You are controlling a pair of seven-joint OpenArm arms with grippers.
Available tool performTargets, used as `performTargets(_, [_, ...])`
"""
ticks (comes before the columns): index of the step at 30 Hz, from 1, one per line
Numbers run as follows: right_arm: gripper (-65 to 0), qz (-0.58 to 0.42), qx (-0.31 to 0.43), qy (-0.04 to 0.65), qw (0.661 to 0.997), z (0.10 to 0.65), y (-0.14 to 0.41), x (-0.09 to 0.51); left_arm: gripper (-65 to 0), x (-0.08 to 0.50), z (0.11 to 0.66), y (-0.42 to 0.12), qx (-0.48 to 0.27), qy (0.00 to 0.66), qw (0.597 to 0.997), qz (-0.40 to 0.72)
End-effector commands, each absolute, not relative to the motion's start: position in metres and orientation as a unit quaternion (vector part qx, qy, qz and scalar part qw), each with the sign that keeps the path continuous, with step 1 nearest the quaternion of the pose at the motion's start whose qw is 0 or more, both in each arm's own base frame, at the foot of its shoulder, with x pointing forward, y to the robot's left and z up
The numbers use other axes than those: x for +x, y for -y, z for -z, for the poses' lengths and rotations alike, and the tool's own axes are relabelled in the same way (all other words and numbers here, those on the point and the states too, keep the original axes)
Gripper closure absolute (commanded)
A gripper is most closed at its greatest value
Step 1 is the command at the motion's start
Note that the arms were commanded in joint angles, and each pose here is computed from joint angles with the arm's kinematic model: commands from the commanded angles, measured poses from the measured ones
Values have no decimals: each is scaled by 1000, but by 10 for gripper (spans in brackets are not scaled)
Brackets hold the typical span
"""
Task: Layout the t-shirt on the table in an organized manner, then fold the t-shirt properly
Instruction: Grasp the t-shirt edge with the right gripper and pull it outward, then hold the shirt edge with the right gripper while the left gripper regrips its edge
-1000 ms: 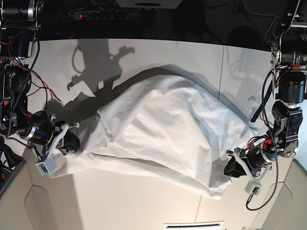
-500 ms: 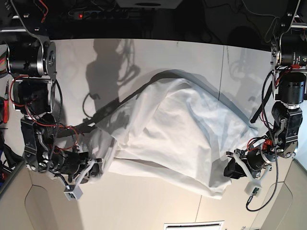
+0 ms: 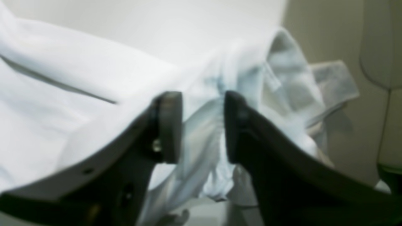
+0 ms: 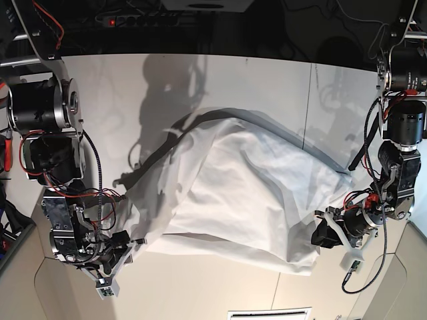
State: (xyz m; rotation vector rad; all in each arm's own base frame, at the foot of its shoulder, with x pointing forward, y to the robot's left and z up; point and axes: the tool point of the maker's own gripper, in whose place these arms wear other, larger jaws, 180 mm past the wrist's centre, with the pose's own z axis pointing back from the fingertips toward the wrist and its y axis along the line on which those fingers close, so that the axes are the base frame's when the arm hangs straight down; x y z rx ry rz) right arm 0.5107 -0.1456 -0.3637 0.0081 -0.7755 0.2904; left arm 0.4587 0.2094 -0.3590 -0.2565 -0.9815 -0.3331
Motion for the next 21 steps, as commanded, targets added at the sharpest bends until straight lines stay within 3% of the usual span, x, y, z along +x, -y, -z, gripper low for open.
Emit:
performTargets(1, [-245, -137, 5, 416, 899, 328, 145, 531, -213, 473, 333, -215, -119, 499, 844, 156])
performTargets(7, [-243, -145, 11, 419, 896, 301, 135, 526, -213, 474, 331, -214, -126, 504, 841, 149])
performTargets(11, [-199, -165, 0, 408, 898, 294, 132, 507, -213, 473, 324, -213, -149, 509, 836, 139])
performTargets(18, [-200, -169, -26, 356, 919, 349, 160, 459, -231, 475, 282, -237, -228, 542, 808, 38])
performTargets(21, [-275, -164, -43, 348, 922, 378, 181, 436, -231, 471, 274, -245, -257, 538, 803, 7])
